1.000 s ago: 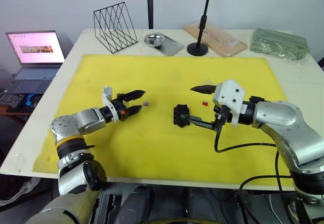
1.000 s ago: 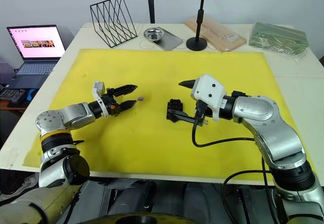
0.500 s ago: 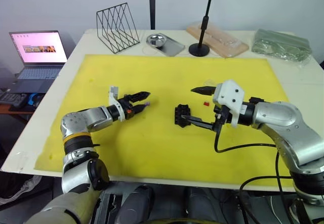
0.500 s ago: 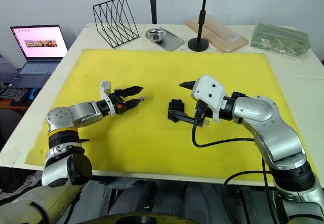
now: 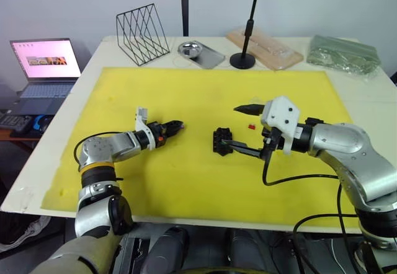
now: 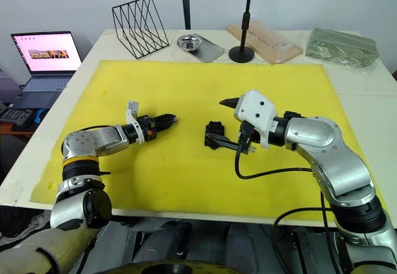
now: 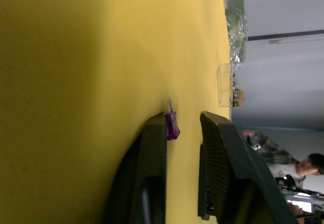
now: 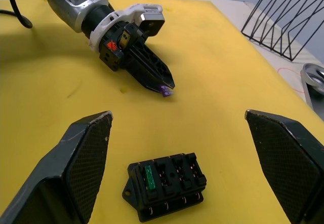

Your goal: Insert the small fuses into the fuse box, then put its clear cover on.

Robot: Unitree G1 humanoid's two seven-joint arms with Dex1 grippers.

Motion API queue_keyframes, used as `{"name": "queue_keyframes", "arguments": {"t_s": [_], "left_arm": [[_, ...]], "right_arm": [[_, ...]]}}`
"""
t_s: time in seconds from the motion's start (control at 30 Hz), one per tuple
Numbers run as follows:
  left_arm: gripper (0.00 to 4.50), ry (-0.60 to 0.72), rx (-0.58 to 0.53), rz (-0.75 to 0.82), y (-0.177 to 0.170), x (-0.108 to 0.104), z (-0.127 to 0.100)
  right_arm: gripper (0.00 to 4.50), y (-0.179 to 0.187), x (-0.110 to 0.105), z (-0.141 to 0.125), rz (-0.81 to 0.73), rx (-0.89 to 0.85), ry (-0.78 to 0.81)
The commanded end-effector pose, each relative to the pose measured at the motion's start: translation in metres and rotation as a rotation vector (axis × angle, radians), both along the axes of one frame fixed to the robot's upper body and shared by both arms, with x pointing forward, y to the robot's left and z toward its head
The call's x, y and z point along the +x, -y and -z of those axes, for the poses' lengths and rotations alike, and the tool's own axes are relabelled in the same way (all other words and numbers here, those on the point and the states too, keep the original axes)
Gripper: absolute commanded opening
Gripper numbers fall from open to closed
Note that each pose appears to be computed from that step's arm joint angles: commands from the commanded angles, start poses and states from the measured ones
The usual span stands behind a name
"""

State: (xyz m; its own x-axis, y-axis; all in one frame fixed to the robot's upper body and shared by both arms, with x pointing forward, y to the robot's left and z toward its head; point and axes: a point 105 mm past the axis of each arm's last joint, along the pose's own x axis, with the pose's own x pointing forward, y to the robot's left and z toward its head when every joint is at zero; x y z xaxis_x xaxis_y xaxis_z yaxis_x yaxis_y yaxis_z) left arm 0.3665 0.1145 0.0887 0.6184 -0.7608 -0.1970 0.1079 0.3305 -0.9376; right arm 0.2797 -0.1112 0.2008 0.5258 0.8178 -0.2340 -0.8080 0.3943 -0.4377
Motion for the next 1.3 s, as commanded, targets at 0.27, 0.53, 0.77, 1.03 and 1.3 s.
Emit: {"name": "queue_keyframes", "arguments": {"t_s": [0.27, 0.53, 0.77, 1.03, 1.3], "left_arm": [[0.02, -0.150, 0.122, -0.039, -0.012, -0.016, 0.053], [0.02, 0.034, 0.020, 0.067, -0.013, -0.016, 0.000], [0.02, 0.659, 0.264, 0.890, -0.016, -0.050, -0.112], [0.02, 0.989, 1.081, 1.742, -0.017, -0.027, -0.092], [0.02, 1.199, 1.332, 2.530, -0.013, -0.015, -0.099]], "right_arm": [[4.50, -0.007, -0.005, -0.016, -0.033, 0.006, 0.067], [4.50, -0.007, -0.004, -0.016, -0.038, 0.014, 0.061], [4.50, -0.009, -0.013, -0.028, -0.125, 0.093, -0.032], [4.50, -0.007, -0.012, -0.025, -0.132, 0.074, -0.041], [4.50, -0.007, -0.032, -0.009, -0.117, 0.055, -0.072]]}}
